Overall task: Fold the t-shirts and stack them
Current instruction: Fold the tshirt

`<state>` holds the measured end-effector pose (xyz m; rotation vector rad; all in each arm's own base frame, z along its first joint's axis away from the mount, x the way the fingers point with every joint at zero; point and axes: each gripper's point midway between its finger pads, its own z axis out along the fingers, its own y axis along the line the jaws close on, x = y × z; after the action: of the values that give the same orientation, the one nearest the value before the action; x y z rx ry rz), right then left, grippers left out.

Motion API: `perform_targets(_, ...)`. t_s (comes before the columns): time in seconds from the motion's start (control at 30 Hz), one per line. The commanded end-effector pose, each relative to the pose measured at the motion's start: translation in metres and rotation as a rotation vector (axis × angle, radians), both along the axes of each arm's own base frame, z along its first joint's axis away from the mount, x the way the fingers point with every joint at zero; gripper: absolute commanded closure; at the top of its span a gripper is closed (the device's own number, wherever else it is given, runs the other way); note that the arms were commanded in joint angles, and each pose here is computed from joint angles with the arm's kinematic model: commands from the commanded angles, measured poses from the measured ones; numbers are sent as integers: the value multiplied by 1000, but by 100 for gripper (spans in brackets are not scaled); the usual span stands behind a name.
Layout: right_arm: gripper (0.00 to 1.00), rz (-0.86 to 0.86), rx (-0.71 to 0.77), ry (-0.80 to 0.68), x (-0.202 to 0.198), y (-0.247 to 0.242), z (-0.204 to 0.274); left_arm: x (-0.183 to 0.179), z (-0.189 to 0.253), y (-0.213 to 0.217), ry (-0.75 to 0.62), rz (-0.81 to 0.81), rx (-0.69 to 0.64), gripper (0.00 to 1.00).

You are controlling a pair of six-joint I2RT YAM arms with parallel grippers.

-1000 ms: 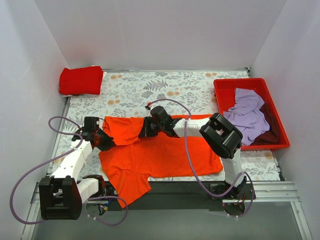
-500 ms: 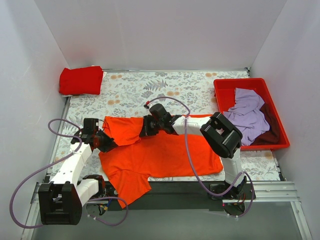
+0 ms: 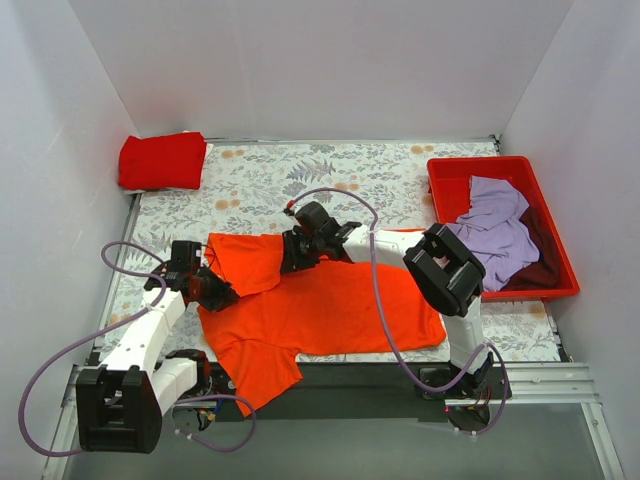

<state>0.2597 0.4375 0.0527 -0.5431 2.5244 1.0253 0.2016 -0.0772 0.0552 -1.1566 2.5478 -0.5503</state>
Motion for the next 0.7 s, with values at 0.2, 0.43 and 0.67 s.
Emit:
perform_targets(0.2, 58, -74, -189, -236, 43, -90, 47, 38, 53, 30, -148, 60, 169, 61)
perform_targets(0.43, 56, -296, -307, -282, 96, -222, 49, 108, 51, 59, -204, 124, 321, 41)
perform_targets(0.67, 56, -396, -361, -235, 118, -283, 30, 152, 22, 79, -140, 142, 414, 43)
